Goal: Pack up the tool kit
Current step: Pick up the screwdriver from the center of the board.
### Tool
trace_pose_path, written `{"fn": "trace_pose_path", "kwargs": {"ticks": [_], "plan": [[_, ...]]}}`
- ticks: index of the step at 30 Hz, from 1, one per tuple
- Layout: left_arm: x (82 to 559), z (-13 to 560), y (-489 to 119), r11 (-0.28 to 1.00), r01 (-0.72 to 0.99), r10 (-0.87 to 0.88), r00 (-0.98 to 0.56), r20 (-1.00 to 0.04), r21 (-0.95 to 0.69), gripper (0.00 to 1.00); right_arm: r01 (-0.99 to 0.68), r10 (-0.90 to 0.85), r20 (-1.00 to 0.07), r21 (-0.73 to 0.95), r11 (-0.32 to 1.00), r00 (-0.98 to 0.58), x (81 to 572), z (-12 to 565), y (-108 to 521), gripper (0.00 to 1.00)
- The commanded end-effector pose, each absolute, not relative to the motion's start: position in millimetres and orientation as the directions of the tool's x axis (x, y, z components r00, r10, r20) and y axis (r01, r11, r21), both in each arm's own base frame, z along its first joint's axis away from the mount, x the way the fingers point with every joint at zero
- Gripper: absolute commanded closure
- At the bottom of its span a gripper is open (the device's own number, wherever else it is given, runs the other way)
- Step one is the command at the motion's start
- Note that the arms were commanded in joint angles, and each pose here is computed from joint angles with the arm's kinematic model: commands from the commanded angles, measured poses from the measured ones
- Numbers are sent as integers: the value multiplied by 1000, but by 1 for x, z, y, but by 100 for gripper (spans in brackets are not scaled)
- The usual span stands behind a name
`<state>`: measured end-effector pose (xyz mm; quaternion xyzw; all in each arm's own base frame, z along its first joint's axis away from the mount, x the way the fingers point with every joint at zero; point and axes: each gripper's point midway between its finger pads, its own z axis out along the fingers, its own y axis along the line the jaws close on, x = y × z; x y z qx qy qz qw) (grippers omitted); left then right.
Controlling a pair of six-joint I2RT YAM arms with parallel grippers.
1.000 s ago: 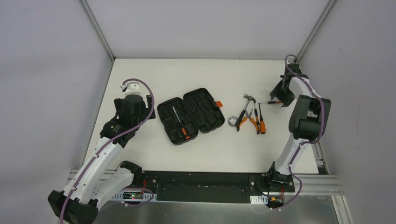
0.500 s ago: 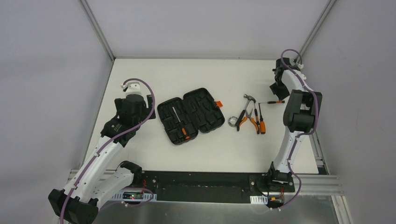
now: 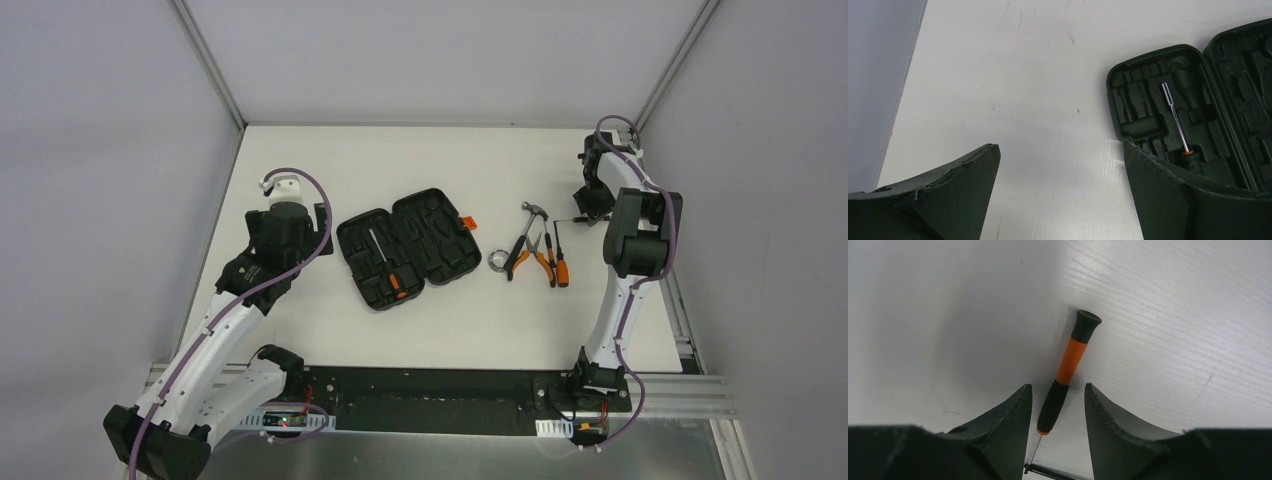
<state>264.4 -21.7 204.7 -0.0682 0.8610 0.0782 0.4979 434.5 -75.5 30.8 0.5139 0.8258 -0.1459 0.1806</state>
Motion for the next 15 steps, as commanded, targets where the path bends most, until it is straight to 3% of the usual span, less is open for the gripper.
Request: {"fn": "trace_pose_path", "kwargs": {"ticks": [1, 4, 9, 15], "plan": [[266, 208, -18, 974, -209, -21, -474, -880, 89, 0, 911, 817, -427, -42, 409, -387, 435, 22, -67, 56], [266, 208, -17, 973, -213, -21, -474, -881, 92, 0, 911, 817, -431, -32, 410, -383, 437, 22, -66, 61], [266, 209, -15, 972, -217, -24, -469, -883, 90, 0, 911, 820, -427, -26, 411, -382, 435, 24, -65, 79], [266, 208, -14, 971, -222, -26, -471, -882, 90, 0, 901, 794, -496, 54, 431, -350, 439, 64, -68, 91]]}}
